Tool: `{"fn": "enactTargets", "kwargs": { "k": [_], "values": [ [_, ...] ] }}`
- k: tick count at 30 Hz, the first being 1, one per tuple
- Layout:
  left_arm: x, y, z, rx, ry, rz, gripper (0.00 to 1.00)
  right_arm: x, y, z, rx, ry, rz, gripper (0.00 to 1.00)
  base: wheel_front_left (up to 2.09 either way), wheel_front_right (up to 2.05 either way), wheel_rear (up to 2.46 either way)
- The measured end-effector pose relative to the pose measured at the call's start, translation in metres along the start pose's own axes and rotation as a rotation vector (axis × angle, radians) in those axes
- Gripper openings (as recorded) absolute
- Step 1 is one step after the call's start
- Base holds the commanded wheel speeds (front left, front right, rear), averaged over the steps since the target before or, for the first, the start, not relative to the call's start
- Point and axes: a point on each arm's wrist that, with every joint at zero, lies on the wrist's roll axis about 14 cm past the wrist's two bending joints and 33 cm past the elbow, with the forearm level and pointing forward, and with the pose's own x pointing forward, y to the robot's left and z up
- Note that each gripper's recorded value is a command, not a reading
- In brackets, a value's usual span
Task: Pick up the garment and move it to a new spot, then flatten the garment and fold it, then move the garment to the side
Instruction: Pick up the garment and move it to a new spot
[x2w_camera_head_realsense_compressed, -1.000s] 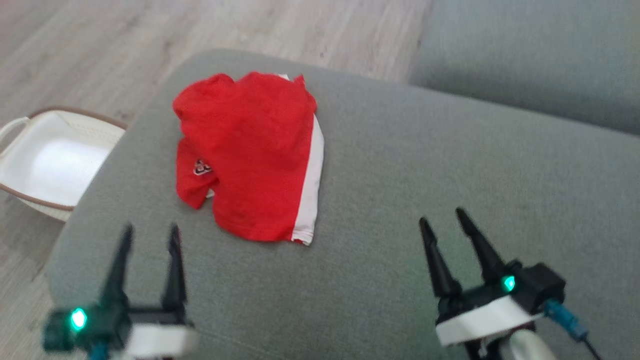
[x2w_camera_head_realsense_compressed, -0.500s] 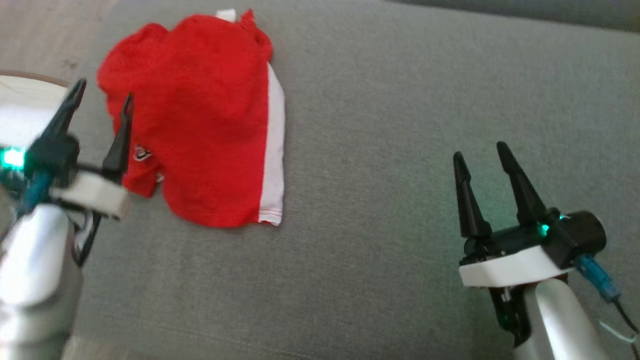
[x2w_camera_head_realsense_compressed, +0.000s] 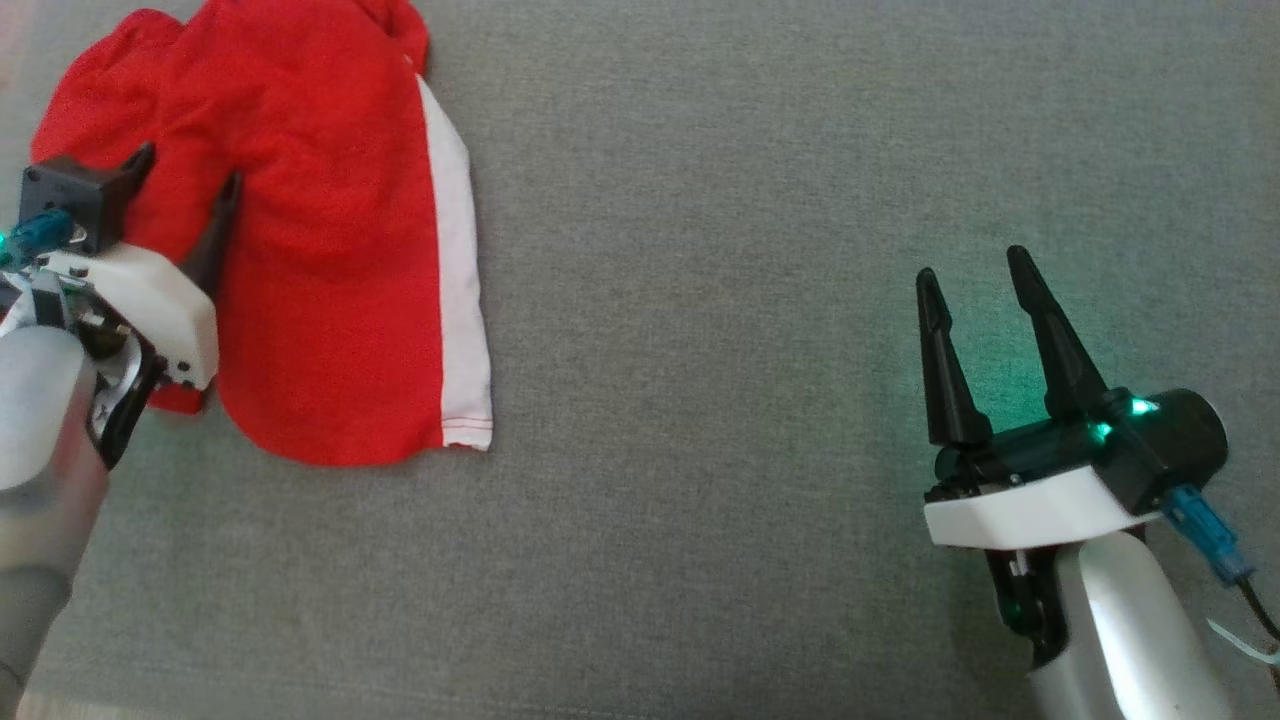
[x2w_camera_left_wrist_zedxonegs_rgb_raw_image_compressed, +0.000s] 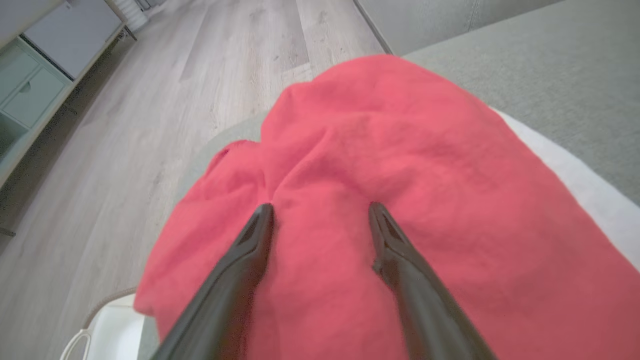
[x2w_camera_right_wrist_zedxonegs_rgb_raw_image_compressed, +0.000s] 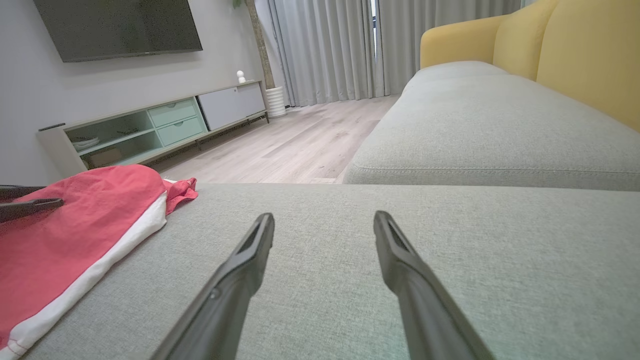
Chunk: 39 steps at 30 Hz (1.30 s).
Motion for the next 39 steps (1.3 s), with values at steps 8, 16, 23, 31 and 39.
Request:
{"fn": "enactTargets", "kwargs": {
  "k": [8,16,23,31,39],
  "values": [
    [0.007,0.001,-0.023,-0.062,0.061,0.006,0.00,0.000,-0.006,-0.001,-0.007,0.001,-0.015,1.00,0.00,0.00,0.00],
    [-0.010,0.039,0.091,-0.029,-0.332,0.089,0.00,-0.001,0.006,0.019,-0.010,-0.045,0.012,1.00,0.00,0.00,0.00],
    [-0.059,0.048,0.181,-0.038,-0.624,0.112,0.00,-0.009,0.016,0.043,-0.006,-0.095,0.025,1.00,0.00,0.00,0.00],
    [-0.104,0.006,0.226,-0.035,-0.824,0.025,0.00,-0.025,0.017,0.069,-0.010,-0.154,0.007,1.00,0.00,0.00,0.00],
    [-0.098,-0.084,0.245,-0.051,-0.847,-0.197,0.00,-0.050,-0.013,0.084,0.019,-0.195,-0.100,1.00,0.00,0.00,0.00]
  ]
}}
